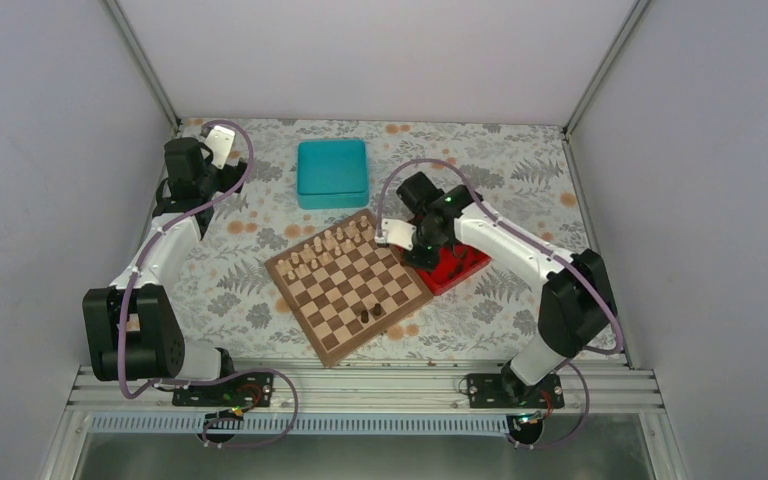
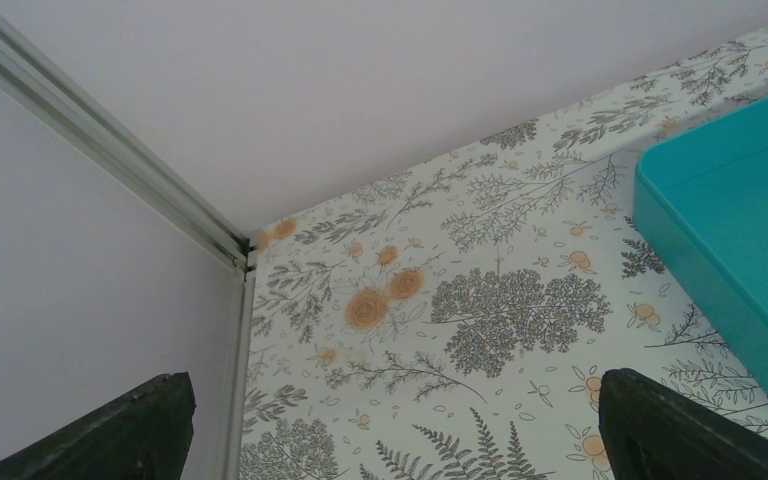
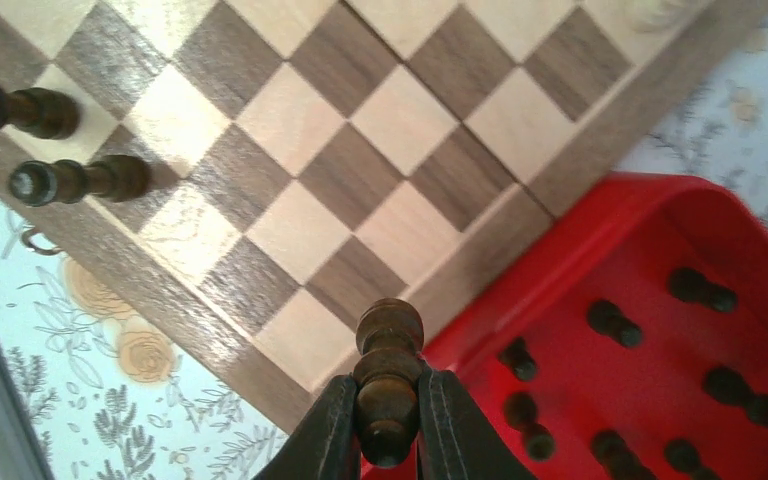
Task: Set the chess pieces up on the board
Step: Place the chess piece on the chessboard.
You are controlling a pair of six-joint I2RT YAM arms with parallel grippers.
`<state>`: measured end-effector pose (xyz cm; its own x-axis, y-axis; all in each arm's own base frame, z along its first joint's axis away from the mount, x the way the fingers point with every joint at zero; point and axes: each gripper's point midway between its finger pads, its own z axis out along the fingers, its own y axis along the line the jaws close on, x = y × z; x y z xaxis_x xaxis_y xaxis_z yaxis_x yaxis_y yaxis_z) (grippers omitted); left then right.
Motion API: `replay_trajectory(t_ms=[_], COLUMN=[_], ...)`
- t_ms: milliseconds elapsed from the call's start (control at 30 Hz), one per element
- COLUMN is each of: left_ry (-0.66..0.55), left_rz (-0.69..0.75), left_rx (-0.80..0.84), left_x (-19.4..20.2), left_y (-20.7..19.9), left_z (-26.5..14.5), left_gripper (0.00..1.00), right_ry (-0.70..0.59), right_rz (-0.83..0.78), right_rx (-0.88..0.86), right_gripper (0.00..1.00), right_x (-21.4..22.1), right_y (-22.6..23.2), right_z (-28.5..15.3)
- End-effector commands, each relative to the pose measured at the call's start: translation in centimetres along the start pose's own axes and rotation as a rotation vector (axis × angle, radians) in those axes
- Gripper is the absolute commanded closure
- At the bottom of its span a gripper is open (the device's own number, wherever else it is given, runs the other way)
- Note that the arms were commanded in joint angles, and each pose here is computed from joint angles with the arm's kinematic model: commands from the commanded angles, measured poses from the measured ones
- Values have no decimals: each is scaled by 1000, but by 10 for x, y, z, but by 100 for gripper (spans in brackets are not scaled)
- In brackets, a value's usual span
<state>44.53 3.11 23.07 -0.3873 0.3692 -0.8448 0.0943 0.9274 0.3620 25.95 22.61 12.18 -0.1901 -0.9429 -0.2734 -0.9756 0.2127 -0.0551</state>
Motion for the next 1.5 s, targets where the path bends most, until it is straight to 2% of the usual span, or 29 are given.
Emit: replay_trajectory(t_ms=[0,533,1467], left_ry=[-13,-5,-4], left_rz=[-3,-1,-1], left_rx=[7,8,11], left_x=[-3,-1,0], left_y=[1,0,-1], left_z=[-2,-1,-1], left_gripper=[0,0,0], right_ry=[15,66,115], right_rz=[-2,-92,-94], right_rx=[-71,-181,-160], right_gripper=[92,92,90], right_x=[-2,-11,2], right_y=[26,86,92], right_z=[18,54,71])
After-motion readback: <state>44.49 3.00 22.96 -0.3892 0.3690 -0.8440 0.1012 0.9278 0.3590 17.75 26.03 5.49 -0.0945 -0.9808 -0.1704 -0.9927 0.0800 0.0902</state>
